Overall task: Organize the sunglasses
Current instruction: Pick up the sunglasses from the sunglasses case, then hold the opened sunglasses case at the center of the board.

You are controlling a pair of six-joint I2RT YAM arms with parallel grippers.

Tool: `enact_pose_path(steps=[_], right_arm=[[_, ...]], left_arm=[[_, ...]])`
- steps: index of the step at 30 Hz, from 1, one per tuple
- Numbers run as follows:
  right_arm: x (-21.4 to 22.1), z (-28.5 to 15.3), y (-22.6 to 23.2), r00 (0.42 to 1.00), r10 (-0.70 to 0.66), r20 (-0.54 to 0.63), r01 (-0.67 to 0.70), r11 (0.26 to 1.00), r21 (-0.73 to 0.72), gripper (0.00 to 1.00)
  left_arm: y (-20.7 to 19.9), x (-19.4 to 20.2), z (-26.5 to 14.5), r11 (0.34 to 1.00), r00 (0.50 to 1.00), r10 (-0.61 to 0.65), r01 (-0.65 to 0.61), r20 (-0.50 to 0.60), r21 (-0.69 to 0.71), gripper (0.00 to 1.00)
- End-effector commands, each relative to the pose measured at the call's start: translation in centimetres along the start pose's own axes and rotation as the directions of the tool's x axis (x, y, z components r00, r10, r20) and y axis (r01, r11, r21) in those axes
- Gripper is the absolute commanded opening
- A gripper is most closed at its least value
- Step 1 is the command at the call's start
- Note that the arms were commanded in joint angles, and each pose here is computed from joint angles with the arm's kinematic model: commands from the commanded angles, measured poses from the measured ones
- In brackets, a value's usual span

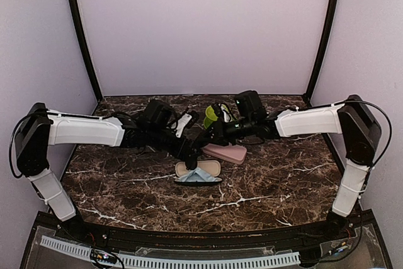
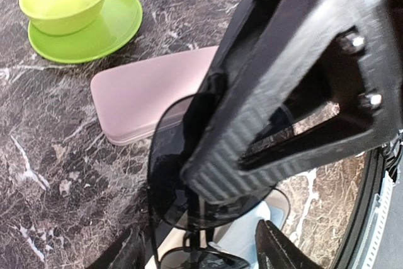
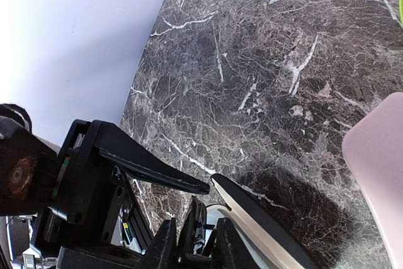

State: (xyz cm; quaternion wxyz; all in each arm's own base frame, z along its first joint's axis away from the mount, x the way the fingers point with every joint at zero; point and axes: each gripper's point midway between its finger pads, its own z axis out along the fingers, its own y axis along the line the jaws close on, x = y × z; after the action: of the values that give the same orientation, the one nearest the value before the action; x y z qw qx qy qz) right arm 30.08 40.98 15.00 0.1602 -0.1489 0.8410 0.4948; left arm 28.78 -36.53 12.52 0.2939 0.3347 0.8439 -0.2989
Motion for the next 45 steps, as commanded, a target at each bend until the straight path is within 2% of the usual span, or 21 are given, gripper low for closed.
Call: enact_pose_path(steps=[1, 8, 15, 20, 26, 31, 36, 45], right_arm=[[-0.4, -0.6, 1.1, 0.999, -0.016, 0.035, 0.017, 0.999, -0.031, 0.21], [1.2, -0.5, -0.4, 1.000, 0.017, 0.016, -0.016, 1.000, -0.014, 0.22], [1.1, -0.4, -0.6, 0.999, 0.010, 0.042, -0.010, 1.000, 0.003, 0.23], [0.8, -0.3, -0.4, 0.998, -0.001, 0.059, 0.000, 1.000, 0.010, 0.23], [0.6, -0.1, -0.5, 0.998, -0.004, 0.058, 0.003, 1.000, 0.017, 0.23], [0.7, 0.0, -0.5, 0.999, -0.004, 0.052, 0.003, 1.000, 0.017, 0.23], [0.7, -0.1, -0.4, 0.999, -0.009, 0.052, 0.008, 1.000, 0.019, 0.23], [0.6, 0.0, -0.3, 0.998, -0.011, 0.054, 0.010, 1.000, 0.020, 0.25]], left_arm=[[-1.2, -0.6, -1.1, 0.999, 1.000, 0.008, -0.009, 0.018, 0.038, 0.62], [-1.3, 0.3, -1.1, 0.999, 1.000, -0.003, 0.003, 0.002, 0.052, 0.62], [-1.5, 1.1, -1.8, 0.998, 1.000, -0.006, 0.007, -0.006, 0.055, 0.61], [-1.5, 3.6, -2.3, 0.998, 0.998, -0.028, 0.032, -0.056, 0.059, 0.55], [-3.6, 6.7, -2.5, 0.986, 0.993, -0.051, 0.068, -0.110, 0.154, 0.45], [-4.8, 7.8, -1.7, 0.980, 0.988, -0.005, 0.036, -0.156, 0.198, 0.43], [-5.2, 8.0, -0.8, 0.974, 0.984, 0.002, 0.039, -0.179, 0.223, 0.38], [-5.8, 9.0, -0.1, 0.961, 0.976, 0.015, 0.046, -0.215, 0.274, 0.34]])
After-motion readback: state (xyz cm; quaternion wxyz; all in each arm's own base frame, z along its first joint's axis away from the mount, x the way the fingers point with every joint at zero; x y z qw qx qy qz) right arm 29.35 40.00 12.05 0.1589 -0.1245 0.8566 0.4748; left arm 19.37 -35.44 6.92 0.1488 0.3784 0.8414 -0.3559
